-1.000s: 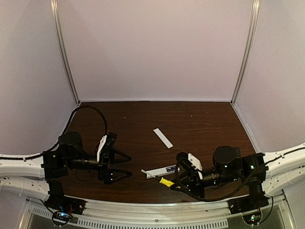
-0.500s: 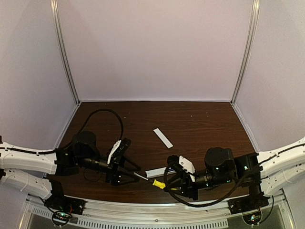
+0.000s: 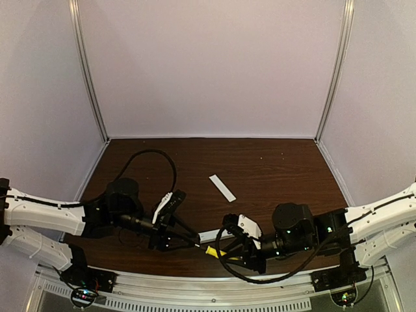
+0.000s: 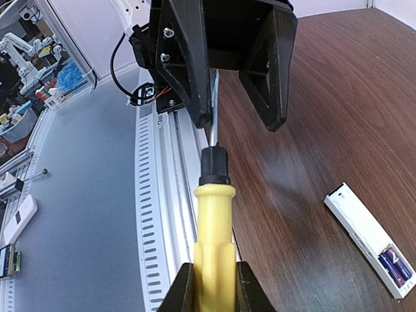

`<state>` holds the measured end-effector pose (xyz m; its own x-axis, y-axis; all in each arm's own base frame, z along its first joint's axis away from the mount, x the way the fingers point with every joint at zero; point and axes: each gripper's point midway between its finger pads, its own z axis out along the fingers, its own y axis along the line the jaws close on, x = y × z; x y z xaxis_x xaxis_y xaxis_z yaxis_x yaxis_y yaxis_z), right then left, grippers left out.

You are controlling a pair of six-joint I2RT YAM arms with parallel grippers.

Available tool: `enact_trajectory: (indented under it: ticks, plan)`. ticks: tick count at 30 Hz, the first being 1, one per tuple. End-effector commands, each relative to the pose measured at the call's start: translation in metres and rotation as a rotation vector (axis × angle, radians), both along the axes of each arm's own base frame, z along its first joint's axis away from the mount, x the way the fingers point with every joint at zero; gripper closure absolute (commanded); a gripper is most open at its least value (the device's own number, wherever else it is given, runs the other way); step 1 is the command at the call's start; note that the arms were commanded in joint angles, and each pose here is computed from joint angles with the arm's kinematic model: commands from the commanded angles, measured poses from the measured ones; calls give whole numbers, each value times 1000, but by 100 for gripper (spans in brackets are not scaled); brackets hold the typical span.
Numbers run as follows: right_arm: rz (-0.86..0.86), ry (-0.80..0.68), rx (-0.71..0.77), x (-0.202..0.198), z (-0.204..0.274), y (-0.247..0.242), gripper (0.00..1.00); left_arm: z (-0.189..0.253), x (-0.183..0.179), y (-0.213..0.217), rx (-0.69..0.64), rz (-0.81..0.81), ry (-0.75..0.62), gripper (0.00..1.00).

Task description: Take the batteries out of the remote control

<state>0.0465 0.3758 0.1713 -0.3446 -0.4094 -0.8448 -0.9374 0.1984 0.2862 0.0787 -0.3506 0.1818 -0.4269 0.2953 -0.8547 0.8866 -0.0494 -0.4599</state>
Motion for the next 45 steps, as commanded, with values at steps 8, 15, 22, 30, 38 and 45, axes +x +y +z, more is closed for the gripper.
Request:
enact_trajectory:
  ticks: [8,15,22,30,38,45]
  plan:
    - [-31,-20,27,6,13,10,100,14,-1,-8,-49,-33,-20,62]
    - [-33,-18,18,7,11,12,100,13,-1,-10,-44,-40,-14,70]
    - [-43,-24,15,10,11,15,100,10,0,-11,-32,-35,-12,78]
    - [-75,-35,25,15,13,14,100,12,3,-10,-32,-15,-21,100]
    - [-192,-51,45,34,19,7,37,17,9,-6,-40,34,-40,100]
    - [-366,8,189,55,30,-6,7,30,12,1,-83,83,-67,100]
